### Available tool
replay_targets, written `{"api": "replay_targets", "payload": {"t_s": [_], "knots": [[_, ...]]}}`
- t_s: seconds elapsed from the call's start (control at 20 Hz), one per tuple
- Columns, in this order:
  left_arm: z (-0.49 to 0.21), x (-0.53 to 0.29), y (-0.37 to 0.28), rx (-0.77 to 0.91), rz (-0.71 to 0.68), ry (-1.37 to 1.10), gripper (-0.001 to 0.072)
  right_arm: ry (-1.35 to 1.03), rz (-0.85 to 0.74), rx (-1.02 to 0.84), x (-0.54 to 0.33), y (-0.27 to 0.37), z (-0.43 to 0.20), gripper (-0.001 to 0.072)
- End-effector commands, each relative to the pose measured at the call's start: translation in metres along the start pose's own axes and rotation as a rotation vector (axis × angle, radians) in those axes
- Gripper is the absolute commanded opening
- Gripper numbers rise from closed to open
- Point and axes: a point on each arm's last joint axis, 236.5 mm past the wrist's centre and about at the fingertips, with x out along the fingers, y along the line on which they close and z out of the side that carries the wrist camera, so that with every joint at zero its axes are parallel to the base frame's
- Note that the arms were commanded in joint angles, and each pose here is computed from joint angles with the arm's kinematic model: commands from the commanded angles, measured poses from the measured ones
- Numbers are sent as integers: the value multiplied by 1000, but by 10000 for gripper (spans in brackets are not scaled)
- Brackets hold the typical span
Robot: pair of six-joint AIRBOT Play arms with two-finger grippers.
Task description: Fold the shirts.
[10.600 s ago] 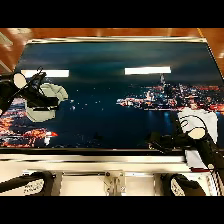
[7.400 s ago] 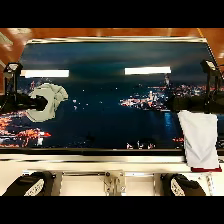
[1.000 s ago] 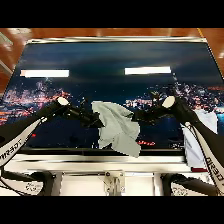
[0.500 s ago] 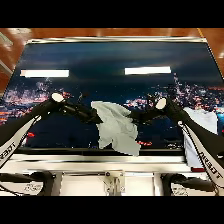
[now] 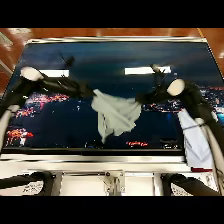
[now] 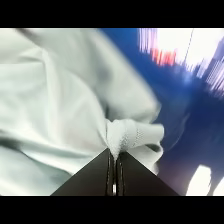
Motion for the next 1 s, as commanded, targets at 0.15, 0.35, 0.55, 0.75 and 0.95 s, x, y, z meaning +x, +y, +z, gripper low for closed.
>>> {"api": "replay_targets", "payload": {"t_s": [0.15, 0.35, 0.55, 0.75, 0.95], "knots": [[83, -205, -159, 387, 183, -539, 32, -776, -167, -181, -278, 40, 125, 69], [69, -272, -189, 449, 357, -699, 32, -939, -149, -209, -355, 62, 108, 69], [51, -289, -216, 483, 362, -750, 32, -1018, -126, -218, -392, 73, 94, 69], [35, -284, -218, 490, 369, -701, 33, -988, -74, -199, -390, 82, 83, 69], [2, -250, -176, 405, 394, -464, 33, -637, -64, -69, -314, 63, 46, 69]]}}
